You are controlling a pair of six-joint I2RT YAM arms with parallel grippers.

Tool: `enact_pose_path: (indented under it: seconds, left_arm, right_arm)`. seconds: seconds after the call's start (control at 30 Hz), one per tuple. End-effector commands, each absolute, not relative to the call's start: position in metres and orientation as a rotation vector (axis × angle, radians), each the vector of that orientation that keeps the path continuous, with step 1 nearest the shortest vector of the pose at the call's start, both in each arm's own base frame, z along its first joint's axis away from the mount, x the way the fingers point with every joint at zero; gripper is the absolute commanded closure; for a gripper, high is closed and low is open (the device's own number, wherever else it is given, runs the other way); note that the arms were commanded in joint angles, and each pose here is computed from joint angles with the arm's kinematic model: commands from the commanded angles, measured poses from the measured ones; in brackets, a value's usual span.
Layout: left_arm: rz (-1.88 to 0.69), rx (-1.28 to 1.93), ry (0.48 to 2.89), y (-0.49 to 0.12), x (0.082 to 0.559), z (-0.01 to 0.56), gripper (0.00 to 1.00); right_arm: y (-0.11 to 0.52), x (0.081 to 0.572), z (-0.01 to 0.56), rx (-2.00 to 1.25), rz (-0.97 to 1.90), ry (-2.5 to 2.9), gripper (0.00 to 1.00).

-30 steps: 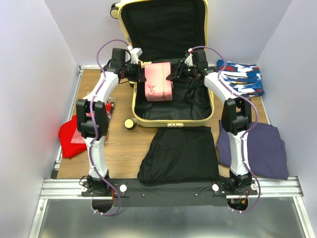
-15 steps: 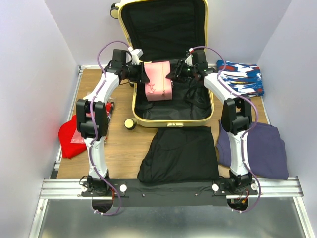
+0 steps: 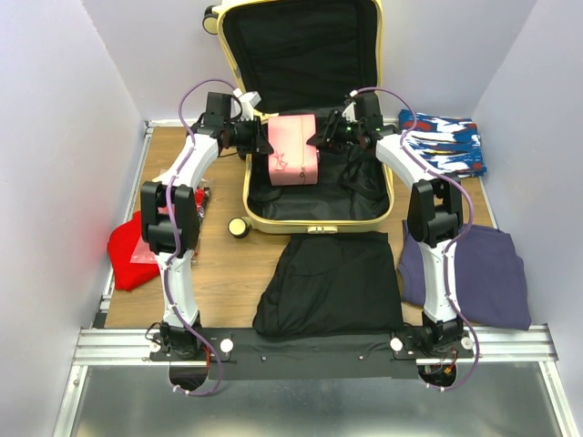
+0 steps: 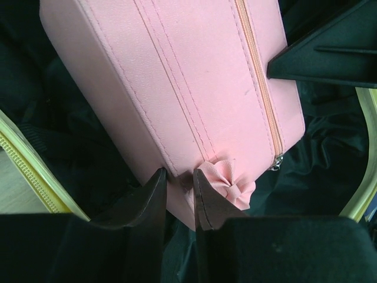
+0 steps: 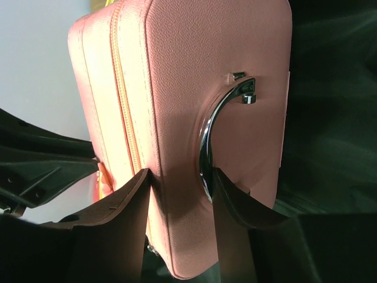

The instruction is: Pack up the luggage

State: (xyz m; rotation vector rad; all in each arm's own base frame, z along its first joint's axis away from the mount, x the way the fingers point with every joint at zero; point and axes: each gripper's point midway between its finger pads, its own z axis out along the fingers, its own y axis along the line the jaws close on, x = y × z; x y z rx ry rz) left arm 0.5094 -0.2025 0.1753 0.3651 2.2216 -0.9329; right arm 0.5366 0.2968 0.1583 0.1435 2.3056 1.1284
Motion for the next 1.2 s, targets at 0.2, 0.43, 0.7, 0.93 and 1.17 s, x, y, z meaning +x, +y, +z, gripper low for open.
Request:
enact_pose_path:
  seconds: [0.2,0.43,0.7,0.93,1.17]
  left_arm:
    - [-1.16,0.497,1.992,-0.242,0.482,0.266,0.74]
    - [-1.174,0.5,1.949,-0.242,0.48,0.284,0.74]
    - [-1.133,0.427,2.006,-0.22,0.495,0.26,0.75]
    - [-1.092,0.371,2.038,-0.197,0.51,0.24,0.75]
    - [-1.069,0.336,2.091,-0.187,0.513,0.219,0.75]
  right_arm:
    - [0.36,0.492,0.187,0.052,1.411,2.338,0.59]
    - [0.37,0.492,0.199,0.02,1.447,2.297,0.59]
    - [0.386,0.494,0.188,0.006,1.451,2.298,0.59]
    - [0.395,0.496,0.164,0.018,1.431,2.331,0.59]
    - [0.384,0.486,0.132,0.061,1.381,2.409,0.61]
